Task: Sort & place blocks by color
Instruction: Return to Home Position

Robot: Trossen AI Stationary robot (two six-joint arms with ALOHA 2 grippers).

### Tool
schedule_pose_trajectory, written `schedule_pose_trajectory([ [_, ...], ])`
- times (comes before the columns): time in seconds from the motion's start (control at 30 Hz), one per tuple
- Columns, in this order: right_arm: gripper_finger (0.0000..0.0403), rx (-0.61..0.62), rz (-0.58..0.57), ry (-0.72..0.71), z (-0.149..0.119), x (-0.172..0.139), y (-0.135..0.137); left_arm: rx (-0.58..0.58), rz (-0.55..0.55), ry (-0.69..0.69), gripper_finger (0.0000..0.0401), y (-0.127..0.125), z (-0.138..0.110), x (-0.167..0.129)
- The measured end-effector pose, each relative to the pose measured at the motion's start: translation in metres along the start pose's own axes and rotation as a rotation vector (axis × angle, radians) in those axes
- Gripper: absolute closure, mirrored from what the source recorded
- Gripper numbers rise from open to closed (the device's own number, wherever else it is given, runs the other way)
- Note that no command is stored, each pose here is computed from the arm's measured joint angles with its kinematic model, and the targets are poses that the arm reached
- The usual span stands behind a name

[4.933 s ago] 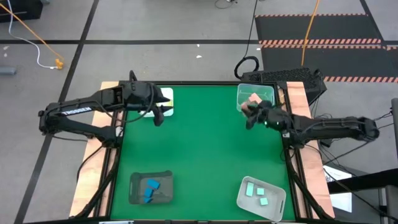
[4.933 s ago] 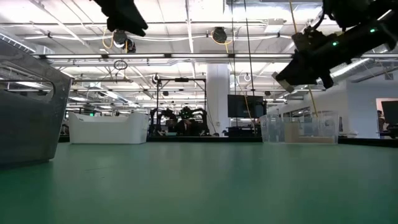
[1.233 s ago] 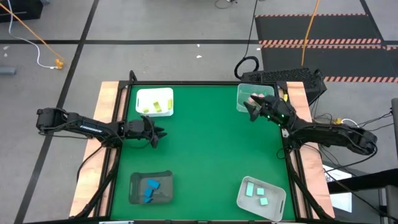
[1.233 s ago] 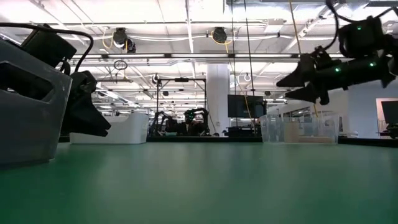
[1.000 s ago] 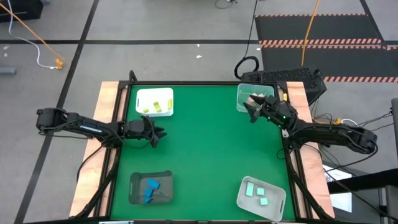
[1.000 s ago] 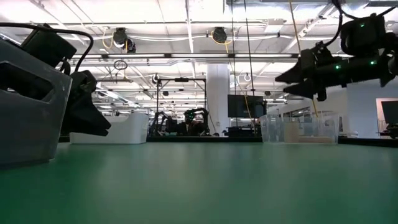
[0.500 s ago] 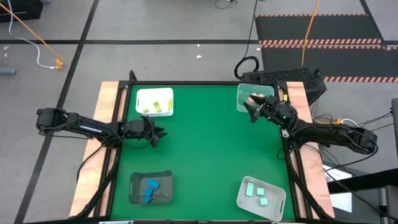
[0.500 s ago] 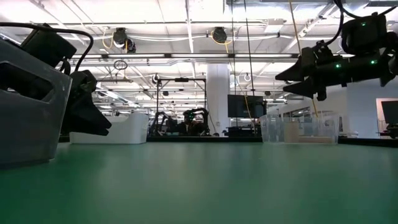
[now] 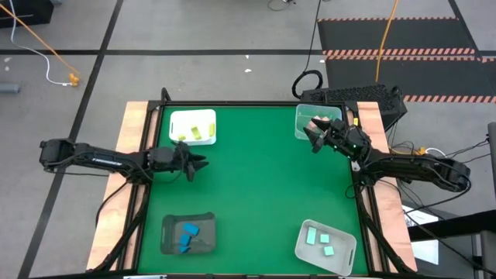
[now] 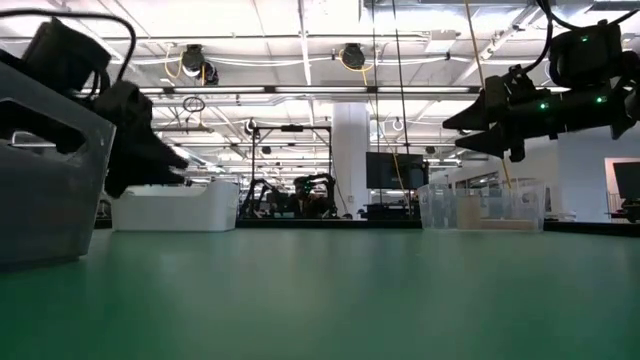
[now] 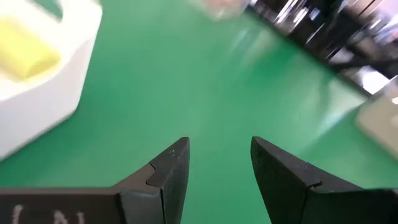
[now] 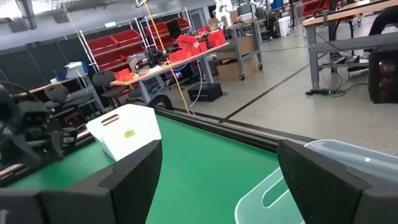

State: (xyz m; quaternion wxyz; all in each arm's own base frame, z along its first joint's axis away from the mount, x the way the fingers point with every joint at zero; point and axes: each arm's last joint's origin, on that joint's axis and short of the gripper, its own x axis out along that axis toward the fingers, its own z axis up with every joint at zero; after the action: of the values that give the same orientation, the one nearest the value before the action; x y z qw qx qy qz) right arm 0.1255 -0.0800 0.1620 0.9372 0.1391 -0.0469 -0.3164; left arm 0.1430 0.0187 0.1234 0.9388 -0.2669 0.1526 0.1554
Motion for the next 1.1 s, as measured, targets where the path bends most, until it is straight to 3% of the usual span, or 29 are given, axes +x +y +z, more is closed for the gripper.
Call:
schedule_pose_trajectory([
  [0.27,0.0094,0.000,0.000,0.000,0.000,0.000,0.000,-0.020,-0.092,-0.149,0.0229,-0.008,0.016,-0.012],
  [0.93,0.0094,0.000,0.001,-0.001,0.000,0.000,0.000,-0.020,-0.095,-0.154,0.0229,-0.008,0.016,-0.013],
  [1.1,0.0094,0.007,0.020,-0.066,0.009,-0.004,0.002,-0.020,-0.095,-0.154,0.0229,-0.008,0.016,-0.013],
])
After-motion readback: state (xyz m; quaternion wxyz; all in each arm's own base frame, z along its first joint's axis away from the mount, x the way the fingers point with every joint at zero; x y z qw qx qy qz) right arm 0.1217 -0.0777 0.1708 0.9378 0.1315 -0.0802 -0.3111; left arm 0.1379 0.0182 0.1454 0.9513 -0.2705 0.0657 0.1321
